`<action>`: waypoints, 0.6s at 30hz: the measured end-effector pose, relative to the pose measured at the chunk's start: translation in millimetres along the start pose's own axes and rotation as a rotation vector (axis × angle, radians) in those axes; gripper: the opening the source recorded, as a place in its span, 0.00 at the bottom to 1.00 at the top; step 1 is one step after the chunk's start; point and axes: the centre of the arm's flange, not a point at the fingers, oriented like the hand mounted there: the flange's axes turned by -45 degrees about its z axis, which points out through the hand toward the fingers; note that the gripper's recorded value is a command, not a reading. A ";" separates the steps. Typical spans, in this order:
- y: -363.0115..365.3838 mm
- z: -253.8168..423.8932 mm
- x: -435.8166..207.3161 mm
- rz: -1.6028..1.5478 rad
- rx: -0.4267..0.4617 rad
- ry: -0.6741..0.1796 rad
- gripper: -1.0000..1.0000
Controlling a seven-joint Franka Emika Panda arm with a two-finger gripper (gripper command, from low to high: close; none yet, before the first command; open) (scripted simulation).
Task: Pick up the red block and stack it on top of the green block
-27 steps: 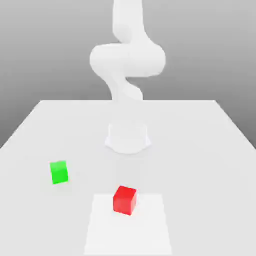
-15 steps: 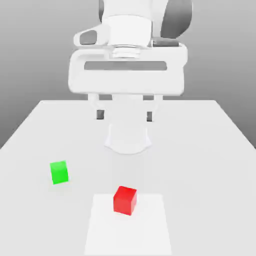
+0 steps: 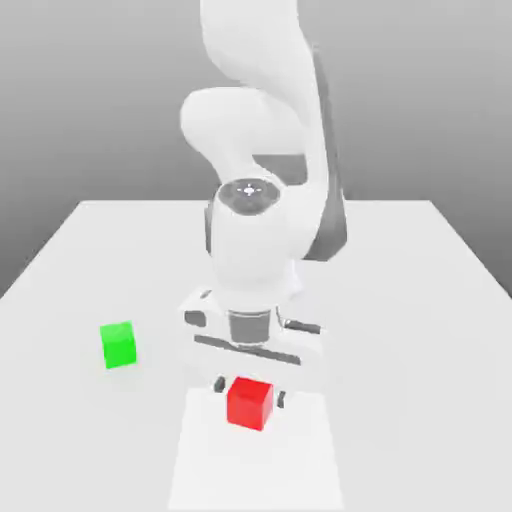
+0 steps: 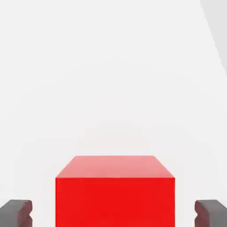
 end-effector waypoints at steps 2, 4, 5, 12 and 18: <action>-0.1 0.0 0.0 0.000 0.000 0.001 0.00; 0.0 3.6 -0.4 0.000 0.000 0.001 0.00; -0.1 0.9 -0.1 0.000 0.000 0.001 0.00; -0.3 -54.7 0.0 -0.001 -0.001 0.001 0.00; 87.4 -78.6 4.2 0.282 -0.025 0.010 0.00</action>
